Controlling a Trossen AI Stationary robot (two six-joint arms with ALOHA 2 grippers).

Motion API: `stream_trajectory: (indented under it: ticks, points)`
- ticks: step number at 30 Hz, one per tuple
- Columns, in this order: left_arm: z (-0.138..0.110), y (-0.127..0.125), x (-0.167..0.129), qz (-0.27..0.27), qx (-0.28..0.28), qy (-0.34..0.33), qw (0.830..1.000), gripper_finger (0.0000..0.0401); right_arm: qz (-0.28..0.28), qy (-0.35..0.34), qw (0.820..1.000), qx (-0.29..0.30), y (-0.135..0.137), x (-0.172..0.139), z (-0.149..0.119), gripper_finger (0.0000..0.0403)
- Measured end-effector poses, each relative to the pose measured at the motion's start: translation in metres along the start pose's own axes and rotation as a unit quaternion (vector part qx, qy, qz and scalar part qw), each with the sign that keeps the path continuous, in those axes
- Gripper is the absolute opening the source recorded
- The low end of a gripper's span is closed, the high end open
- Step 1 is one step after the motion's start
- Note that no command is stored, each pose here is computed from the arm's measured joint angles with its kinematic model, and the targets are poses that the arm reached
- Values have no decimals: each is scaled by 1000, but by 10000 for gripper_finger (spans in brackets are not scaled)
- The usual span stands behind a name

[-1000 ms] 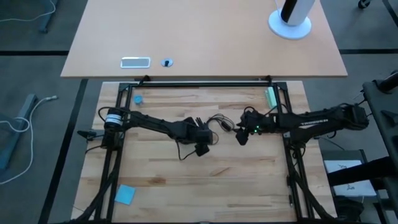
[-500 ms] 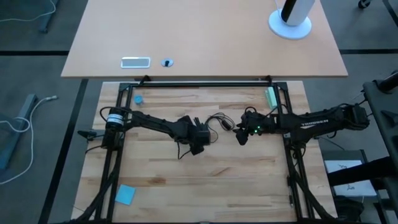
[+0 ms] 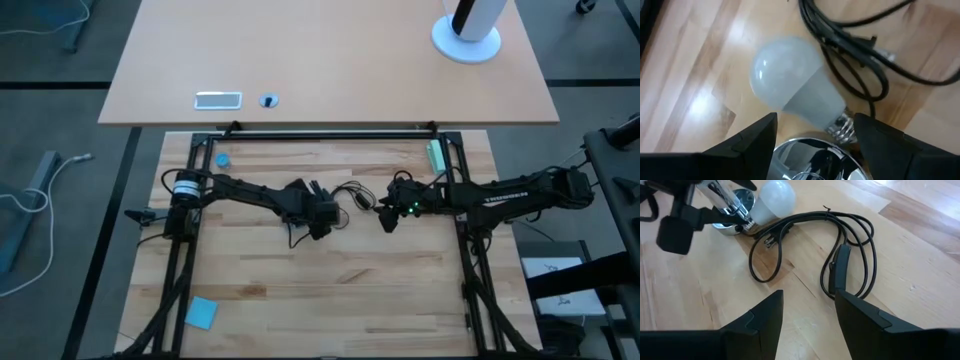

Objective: Screw lightbulb
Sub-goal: Insert the lightbulb into the lamp

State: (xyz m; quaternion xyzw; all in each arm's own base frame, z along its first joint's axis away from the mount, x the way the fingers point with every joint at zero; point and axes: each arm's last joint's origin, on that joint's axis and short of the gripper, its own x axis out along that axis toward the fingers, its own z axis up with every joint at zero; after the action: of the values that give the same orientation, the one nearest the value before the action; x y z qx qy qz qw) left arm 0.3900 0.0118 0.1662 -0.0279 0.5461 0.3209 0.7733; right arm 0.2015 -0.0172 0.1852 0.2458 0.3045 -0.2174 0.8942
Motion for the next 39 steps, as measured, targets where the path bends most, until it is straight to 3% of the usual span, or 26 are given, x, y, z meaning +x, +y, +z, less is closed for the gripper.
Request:
stream_trajectory:
  ticks: [12, 16, 23, 32, 39]
  points:
    - [-7, 3, 23, 3, 9, 7, 1000, 225, 1, 0, 1000, 1, 0, 0, 0, 176]
    - [-6, 3, 24, 3, 19, 3, 1000, 166, 1, 0, 1000, 1, 0, 0, 0, 176]
    - [-4, 4, 23, 6, 33, -7, 999, 14, 1, 0, 1000, 1, 0, 0, 0, 176]
    - [-1, 11, 4, -12, 22, -25, 999, 5, 1, -1, 1000, -2, 0, 0, 0, 176]
    - [8, 19, 2, -5, -43, -46, 998, 75, 1, -1, 1000, -3, 0, 0, 0, 176]
